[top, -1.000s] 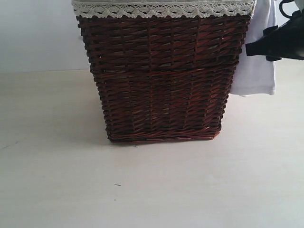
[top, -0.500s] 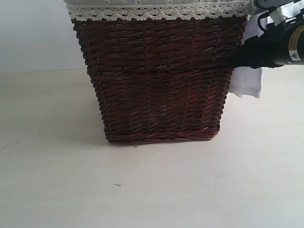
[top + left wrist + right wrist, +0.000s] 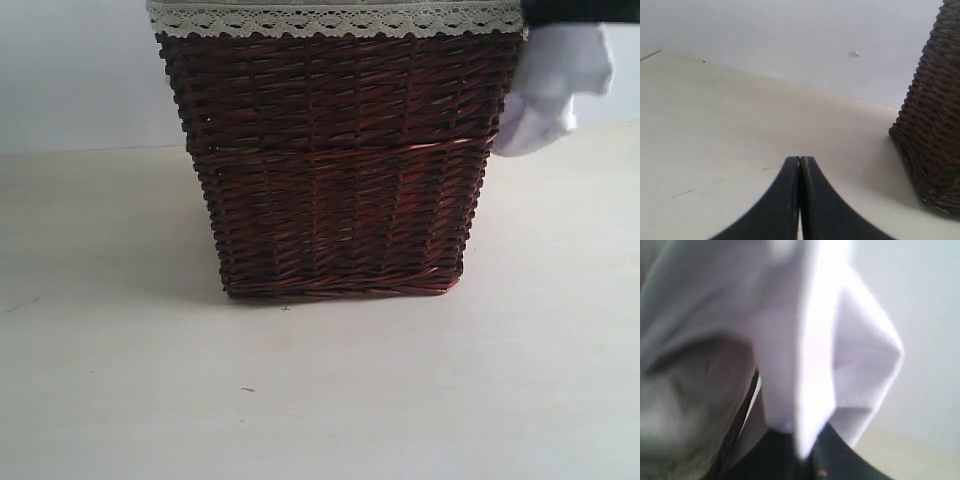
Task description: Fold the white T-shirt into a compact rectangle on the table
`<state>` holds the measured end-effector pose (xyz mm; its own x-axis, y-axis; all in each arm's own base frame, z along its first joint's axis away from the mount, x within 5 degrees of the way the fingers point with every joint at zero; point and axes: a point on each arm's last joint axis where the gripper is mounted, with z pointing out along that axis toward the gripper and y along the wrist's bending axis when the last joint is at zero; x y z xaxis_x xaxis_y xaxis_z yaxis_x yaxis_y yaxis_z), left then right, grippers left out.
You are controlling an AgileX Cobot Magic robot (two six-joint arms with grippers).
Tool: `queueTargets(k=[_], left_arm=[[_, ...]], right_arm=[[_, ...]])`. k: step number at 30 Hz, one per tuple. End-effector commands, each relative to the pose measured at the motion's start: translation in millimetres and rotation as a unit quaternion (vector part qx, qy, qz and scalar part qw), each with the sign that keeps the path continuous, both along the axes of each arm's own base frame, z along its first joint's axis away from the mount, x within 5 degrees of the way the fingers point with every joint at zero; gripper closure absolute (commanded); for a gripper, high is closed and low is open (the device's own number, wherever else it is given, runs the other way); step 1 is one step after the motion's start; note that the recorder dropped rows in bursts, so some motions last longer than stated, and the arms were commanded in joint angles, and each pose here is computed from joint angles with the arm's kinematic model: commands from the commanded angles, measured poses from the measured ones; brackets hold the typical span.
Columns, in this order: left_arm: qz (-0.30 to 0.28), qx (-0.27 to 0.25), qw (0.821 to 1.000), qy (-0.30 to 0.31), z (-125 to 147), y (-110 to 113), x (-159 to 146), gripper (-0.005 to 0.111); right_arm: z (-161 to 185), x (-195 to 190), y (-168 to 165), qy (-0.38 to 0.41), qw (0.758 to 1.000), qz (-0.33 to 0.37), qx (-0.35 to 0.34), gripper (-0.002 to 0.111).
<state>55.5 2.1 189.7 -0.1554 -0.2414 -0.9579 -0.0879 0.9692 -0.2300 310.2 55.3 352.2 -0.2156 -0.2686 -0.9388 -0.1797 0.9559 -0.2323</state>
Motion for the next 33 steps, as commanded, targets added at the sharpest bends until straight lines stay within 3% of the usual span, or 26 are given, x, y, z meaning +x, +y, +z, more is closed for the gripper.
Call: queueTargets(k=[1,7,14,18,23,29,33], left_arm=[[0.001,-0.005,1.0,-0.004,0.7,0.0,-0.3,0.107],[0.001,-0.005,1.0,-0.004,0.7,0.0,-0.3,0.107],[0.001,-0.005,1.0,-0.004,0.7,0.0,-0.3,0.107],[0.001,-0.005,1.0,-0.004,0.7,0.0,-0.3,0.107],[0.001,-0.005,1.0,-0.004,0.7,0.0,-0.3,0.107],[0.001,-0.005,1.0,-0.004,0.7,0.0,-0.3,0.107],[0.001,-0.005,1.0,-0.004,0.7,0.0,-0.3,0.107]], right_arm=[[72.9,-18.2,-7.1,-0.103,0.994,-0.015,0.015,0.108],[158.7,-41.4,-15.1,-0.22,0.974,-0.035,0.039,0.108],[245.8,-84.3,-23.6,-0.351,0.932,-0.036,0.079,0.108],[284.6,-121.1,-30.4,-0.405,0.901,-0.021,0.153,0.108],[305.1,-162.2,-38.0,-0.437,0.879,-0.009,0.189,0.108],[306.1,-182.0,-41.1,-0.424,0.886,-0.005,0.187,0.108],[321.3,-216.4,-44.2,-0.469,0.861,0.022,0.197,0.108]])
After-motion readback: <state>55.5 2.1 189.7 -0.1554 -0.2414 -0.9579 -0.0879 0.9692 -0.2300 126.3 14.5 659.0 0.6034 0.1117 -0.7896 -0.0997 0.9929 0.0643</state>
